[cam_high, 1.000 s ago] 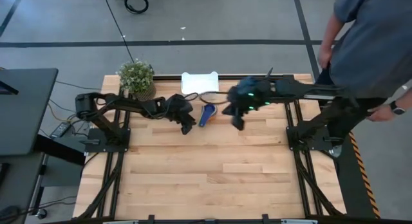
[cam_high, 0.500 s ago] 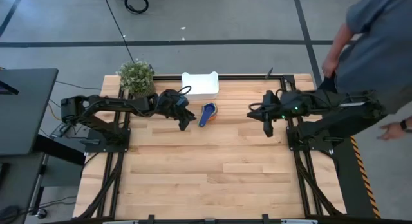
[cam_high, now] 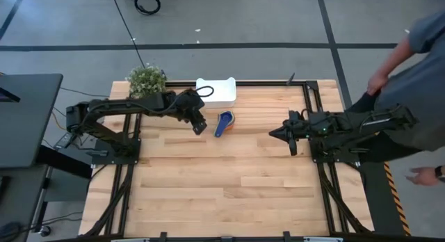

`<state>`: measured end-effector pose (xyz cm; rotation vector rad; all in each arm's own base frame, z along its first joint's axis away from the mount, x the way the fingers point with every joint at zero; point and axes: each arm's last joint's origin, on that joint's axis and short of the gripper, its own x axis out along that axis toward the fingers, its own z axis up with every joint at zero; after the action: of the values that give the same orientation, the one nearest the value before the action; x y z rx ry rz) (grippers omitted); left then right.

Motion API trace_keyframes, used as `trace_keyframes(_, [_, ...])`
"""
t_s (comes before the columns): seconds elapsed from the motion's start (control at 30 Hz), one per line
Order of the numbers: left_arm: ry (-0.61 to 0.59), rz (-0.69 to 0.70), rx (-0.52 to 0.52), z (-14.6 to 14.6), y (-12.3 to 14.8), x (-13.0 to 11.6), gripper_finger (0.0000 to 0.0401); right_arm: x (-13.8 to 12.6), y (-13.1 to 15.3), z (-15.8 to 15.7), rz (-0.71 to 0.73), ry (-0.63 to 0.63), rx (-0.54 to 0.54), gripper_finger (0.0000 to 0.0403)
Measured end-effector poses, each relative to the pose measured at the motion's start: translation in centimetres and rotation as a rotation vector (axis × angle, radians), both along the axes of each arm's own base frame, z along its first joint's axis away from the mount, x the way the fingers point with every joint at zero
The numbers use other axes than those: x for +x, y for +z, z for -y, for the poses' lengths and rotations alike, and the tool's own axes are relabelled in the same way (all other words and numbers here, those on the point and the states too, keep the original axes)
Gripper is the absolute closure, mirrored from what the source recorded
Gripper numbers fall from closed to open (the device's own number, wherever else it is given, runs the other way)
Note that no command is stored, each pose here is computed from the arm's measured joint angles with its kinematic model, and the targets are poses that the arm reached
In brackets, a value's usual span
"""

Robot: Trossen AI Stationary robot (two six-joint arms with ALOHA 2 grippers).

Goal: Nest measuring cups in basket
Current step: Put the nested measuring cups into the white bin

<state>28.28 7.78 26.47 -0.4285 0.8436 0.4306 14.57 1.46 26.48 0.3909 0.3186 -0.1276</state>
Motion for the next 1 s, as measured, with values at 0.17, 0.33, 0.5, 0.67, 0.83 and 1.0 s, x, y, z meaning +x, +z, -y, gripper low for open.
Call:
trace_keyframes(0.17, [0.015, -0.009, -0.016, 0.03, 0.69, -0.03, 0.0290, -0.13, -1.19, 0.00, -0.032, -0.017, 0.078, 0.0394])
trace_keyframes(0.33, [0.065, -0.018, -0.058, 0.05, 0.54, -0.18, 0.0290, 0.09, -1.30, -0.19, -0.042, 0.028, 0.108, 0.0394])
trace_keyframes(0.5, [0.114, -0.004, -0.093, 0.05, 0.55, -0.16, 0.0290, 0.11, -1.33, -0.29, -0.048, 0.060, 0.120, 0.0394])
trace_keyframes(0.67, [0.127, 0.000, -0.102, 0.05, 0.56, -0.16, 0.0290, 0.12, -1.33, -0.31, -0.048, 0.065, 0.122, 0.0394])
trace_keyframes(0.83, [0.140, 0.003, -0.114, 0.07, 0.55, -0.15, 0.0290, 0.12, -1.32, -0.31, -0.048, 0.065, 0.122, 0.0394])
trace_keyframes(1.0, [0.185, 0.002, -0.203, 0.08, -0.16, 0.36, 0.0290, 0.12, -1.32, -0.31, -0.048, 0.065, 0.122, 0.0394])
